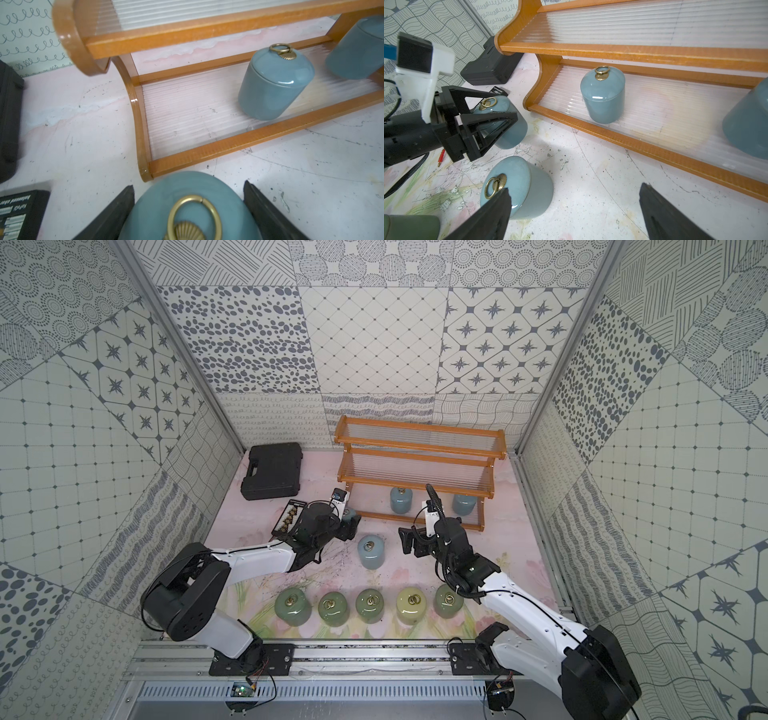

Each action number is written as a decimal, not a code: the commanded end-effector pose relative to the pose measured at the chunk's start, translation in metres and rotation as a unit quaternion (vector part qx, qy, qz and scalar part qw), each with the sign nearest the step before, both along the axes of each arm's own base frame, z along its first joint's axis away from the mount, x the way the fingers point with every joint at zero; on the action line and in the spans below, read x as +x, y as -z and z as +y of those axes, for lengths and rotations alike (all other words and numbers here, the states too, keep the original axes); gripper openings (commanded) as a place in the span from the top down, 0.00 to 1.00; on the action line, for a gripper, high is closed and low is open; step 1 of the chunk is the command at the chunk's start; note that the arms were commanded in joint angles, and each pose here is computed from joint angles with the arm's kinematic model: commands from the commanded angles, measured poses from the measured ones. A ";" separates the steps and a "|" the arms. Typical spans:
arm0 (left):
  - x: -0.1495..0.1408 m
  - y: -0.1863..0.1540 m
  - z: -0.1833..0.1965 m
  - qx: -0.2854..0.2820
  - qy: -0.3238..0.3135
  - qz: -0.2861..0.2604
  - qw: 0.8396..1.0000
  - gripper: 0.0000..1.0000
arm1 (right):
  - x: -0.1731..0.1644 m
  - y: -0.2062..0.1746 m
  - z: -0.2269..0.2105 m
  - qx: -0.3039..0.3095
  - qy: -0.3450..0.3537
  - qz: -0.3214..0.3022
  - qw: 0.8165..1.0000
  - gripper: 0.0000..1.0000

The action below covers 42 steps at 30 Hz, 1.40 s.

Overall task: Remove the tea canisters from the shelf
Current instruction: Pick up the tea canister from the shelf, then place the tea canister at the center of the board.

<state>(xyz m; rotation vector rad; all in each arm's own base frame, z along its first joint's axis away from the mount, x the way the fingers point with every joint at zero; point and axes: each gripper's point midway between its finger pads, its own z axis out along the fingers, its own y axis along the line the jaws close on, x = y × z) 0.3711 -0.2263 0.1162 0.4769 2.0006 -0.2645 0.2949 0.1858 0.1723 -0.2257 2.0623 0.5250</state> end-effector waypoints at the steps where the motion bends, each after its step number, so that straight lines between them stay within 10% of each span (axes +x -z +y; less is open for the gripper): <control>1: -0.006 -0.027 0.005 -0.050 -0.021 -0.042 0.998 0.31 | 0.003 -0.004 0.003 0.017 -0.001 -0.010 1.000 0.00; 42: -0.068 0.033 0.018 0.004 -0.040 0.003 0.999 0.25 | -0.002 0.007 -0.003 0.006 0.003 -0.002 1.000 0.00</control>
